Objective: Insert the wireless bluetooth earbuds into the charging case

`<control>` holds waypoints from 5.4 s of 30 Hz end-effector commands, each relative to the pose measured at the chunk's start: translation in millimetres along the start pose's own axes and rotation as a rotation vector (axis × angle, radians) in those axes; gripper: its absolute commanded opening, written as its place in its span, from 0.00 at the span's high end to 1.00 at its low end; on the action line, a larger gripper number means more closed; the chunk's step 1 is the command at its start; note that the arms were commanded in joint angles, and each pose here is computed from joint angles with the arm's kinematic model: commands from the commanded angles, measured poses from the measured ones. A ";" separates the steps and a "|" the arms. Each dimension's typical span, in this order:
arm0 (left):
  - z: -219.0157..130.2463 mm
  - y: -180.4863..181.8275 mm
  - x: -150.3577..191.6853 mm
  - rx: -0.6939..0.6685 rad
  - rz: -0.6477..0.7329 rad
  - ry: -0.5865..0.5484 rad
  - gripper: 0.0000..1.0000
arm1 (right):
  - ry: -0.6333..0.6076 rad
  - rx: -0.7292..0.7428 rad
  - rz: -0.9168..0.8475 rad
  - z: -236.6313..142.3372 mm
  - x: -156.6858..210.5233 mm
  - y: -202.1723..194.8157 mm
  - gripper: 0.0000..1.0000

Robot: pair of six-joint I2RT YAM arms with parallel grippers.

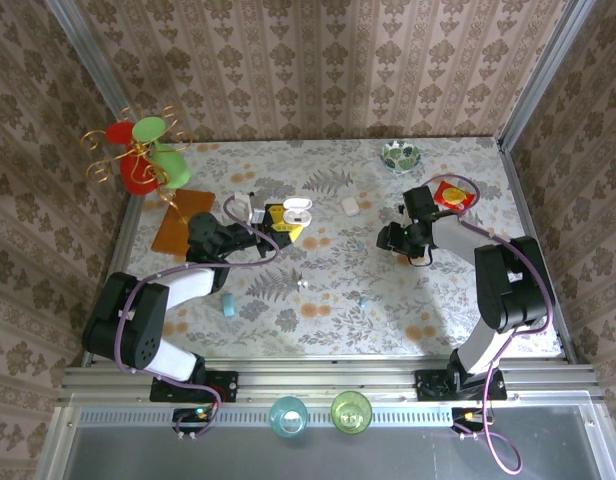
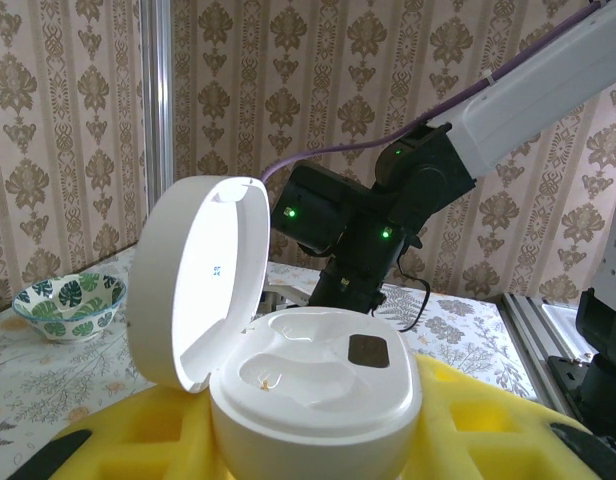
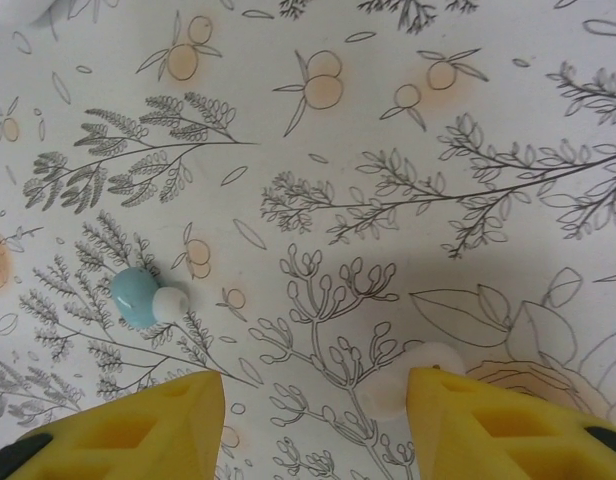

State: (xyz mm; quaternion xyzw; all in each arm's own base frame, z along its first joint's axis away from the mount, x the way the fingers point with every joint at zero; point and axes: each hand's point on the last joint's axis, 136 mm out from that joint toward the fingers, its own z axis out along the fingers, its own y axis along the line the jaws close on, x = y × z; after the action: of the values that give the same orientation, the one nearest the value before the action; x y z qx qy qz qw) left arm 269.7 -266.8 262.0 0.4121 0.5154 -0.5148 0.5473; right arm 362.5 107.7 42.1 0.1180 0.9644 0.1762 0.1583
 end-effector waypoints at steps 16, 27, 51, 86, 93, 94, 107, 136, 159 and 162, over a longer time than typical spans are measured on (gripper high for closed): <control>0.3 -8.6 -7.7 0.023 0.067 -0.021 0.67 | -0.098 -0.180 -0.050 -17.1 -18.9 35.5 0.44; 1.2 -8.4 -6.6 0.027 0.070 -0.018 0.67 | -0.105 -0.202 0.182 -10.7 -28.0 -13.7 0.50; 2.8 -10.3 -8.6 0.034 0.072 -0.021 0.67 | 0.026 -0.346 0.204 16.0 -0.7 -7.5 0.58; 5.5 -13.2 -12.4 0.054 0.087 -0.024 0.67 | 0.016 -0.288 0.215 7.6 21.1 -13.7 0.58; 3.4 -15.4 -11.8 0.047 0.088 -0.025 0.67 | 0.036 -0.311 0.200 15.1 17.7 -4.5 0.59; 3.2 -15.8 -12.0 0.048 0.089 -0.026 0.67 | 0.038 -0.317 0.197 15.0 17.8 -2.7 0.59; 2.9 -15.4 -10.0 0.046 0.089 -0.023 0.67 | 0.017 -0.359 0.182 11.9 8.7 7.2 0.63; 3.5 -12.5 -7.4 0.041 0.085 -0.019 0.67 | 0.056 -0.392 0.148 3.1 22.3 18.3 0.74; 4.0 -14.5 -12.5 0.049 0.096 -0.025 0.67 | 0.053 -0.244 -0.020 16.0 -6.2 6.0 0.59; 3.5 -14.3 -12.2 0.046 0.096 -0.026 0.67 | 0.083 -0.264 -0.016 21.9 0.7 6.4 0.59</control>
State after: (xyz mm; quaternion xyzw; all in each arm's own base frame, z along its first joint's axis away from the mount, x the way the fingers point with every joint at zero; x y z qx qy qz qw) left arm 264.8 -270.6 261.6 0.4245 0.5061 -0.5129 0.5483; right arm 377.9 116.6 33.0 0.0924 0.9352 0.3030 0.1581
